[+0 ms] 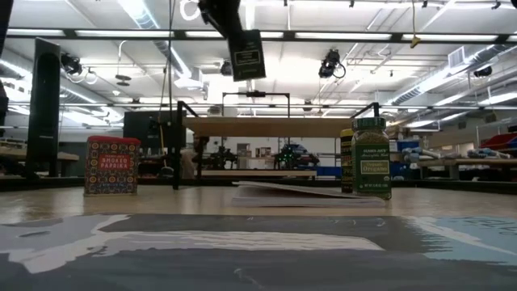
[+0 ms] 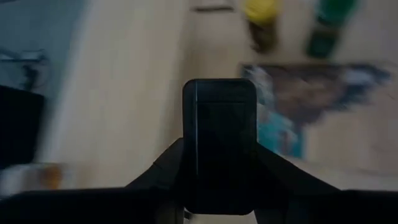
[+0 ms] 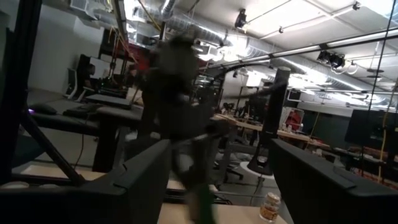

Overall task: Shelf spices
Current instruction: Put the black seasoning can on the shelf

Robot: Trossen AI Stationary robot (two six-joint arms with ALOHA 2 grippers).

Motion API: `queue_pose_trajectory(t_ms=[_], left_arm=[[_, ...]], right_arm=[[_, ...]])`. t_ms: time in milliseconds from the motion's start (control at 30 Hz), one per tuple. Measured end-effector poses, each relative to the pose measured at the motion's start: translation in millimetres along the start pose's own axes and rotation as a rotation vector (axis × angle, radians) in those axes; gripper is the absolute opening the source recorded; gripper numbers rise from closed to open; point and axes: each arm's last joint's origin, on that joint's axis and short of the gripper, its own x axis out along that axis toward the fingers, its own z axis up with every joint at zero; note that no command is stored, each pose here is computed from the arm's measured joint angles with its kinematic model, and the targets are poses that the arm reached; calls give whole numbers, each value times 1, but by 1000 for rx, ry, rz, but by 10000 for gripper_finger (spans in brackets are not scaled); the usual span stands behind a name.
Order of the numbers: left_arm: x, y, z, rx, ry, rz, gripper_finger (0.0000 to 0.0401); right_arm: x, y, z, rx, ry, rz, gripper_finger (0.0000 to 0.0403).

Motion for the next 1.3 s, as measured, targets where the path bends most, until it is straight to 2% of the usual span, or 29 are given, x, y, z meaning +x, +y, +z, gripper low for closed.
queue_pose_trajectory(t_ms=[167, 400, 500, 800, 1300], left_arm=[[4, 54, 8, -105, -33, 42, 123], [35, 114, -7, -222, 39, 50, 123], [51, 133, -13, -231, 69, 39, 123], [95, 158, -20, -167, 104, 18, 123], [100, 168, -24, -141, 102, 3, 124]], right_arm=[[0, 0, 0, 1, -2, 2, 270], [0, 1, 1, 9, -15, 26, 270], [0, 1, 1, 9, -16, 27, 270], [0, 1, 1, 3, -16, 28, 270], [0, 1, 1, 1, -16, 28, 270]])
